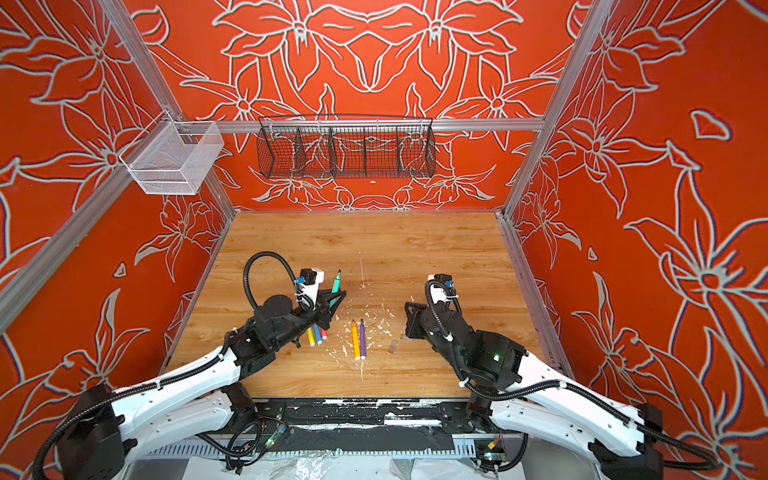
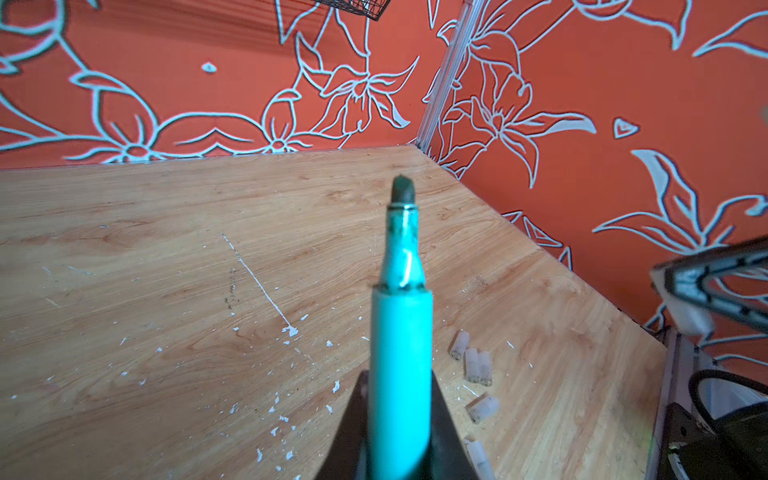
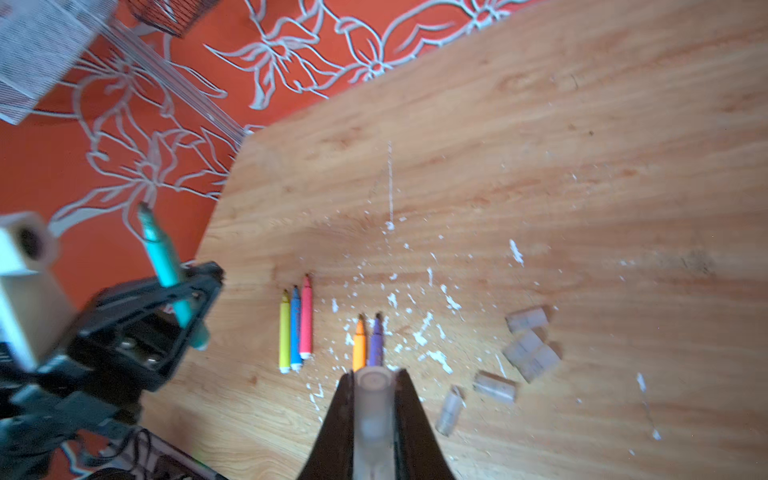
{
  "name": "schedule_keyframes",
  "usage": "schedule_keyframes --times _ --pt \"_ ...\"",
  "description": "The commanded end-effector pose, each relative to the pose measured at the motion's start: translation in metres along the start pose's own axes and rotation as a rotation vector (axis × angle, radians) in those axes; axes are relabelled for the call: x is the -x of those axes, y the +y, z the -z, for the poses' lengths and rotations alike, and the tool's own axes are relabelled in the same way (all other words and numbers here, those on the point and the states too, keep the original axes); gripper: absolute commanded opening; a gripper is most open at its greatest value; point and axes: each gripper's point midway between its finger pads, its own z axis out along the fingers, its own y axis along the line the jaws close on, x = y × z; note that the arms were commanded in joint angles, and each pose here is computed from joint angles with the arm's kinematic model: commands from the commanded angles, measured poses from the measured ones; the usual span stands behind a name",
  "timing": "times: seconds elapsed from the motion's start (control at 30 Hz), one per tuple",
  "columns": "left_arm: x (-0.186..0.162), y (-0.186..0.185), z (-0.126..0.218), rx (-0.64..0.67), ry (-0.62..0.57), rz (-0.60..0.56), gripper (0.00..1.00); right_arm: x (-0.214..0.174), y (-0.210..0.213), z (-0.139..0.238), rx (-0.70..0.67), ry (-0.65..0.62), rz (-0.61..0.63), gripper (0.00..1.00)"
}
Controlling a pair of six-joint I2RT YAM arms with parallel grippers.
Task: Insert the pens into the pen caps
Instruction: 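Lift the cap with the right gripper toward the held green marker, then bring the cap above the green marker tip held by the left gripper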
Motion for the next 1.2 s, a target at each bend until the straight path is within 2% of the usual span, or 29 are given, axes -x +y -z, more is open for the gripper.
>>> schedule_keyframes --times 0.0,0.2,0.37,0.63,0.9,1.17 --pt "0.008 -0.011 0.001 -0.067 -0.036 -0.017 0.0 0.035 0.043 0.008 0.159 -0.105 -0.006 0.0" --pt "0.007 -0.017 -0.002 -0.104 -0.029 -0.009 0.0 0.052 0.109 0.0 0.39 -0.157 -0.006 0.0" --pt "0.006 -0.023 -0.001 -0.139 -0.025 -0.012 0.0 0.057 0.138 -0.019 0.467 -0.197 -0.026 0.0" --pt "0.006 -0.03 0.001 -0.182 -0.028 -0.01 0.0 0.058 0.155 -0.047 0.464 -0.229 -0.021 0.0" --pt "0.01 -0.032 0.006 -0.188 -0.048 -0.012 0.0 0.061 0.152 -0.057 0.447 -0.295 -0.02 0.0" --pt "0.009 -0.033 0.006 -0.197 -0.048 -0.011 0.0 0.058 0.146 -0.069 0.4 -0.308 -0.006 0.0"
